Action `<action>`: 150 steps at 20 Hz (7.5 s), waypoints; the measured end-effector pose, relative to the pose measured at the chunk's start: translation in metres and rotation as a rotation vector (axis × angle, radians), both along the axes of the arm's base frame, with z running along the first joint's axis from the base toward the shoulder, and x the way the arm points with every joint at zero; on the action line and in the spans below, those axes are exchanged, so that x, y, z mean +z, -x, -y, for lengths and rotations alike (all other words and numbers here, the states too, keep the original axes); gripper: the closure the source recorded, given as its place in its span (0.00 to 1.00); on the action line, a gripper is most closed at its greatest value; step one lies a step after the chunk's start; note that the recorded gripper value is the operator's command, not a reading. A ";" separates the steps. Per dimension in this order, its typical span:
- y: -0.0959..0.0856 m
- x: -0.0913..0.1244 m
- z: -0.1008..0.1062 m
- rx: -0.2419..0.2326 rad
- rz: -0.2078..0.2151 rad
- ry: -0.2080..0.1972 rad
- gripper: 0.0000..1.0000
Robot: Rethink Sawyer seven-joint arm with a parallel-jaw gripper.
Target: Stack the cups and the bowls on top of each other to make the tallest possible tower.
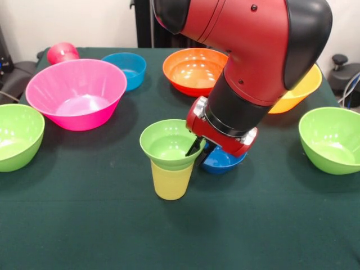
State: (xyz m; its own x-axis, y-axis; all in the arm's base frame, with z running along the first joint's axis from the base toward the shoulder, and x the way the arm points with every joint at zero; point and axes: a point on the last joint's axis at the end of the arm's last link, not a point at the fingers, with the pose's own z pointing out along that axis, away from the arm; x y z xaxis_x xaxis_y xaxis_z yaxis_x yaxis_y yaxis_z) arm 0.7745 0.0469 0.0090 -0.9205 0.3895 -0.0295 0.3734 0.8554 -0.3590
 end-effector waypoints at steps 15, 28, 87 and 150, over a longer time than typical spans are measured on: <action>-0.001 0.000 0.000 0.001 0.002 0.000 1.00; 0.006 -0.016 0.002 0.000 -0.020 0.001 0.00; -0.007 -0.008 0.006 -0.050 0.005 -0.127 0.00; -0.008 0.032 0.030 -0.151 -0.042 -0.250 0.00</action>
State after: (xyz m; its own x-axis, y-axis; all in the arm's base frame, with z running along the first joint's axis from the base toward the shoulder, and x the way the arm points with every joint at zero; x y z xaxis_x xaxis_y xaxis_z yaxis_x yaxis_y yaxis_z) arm 0.7821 0.0169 0.0413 -0.8501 0.5123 0.1219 0.4922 0.8553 -0.1619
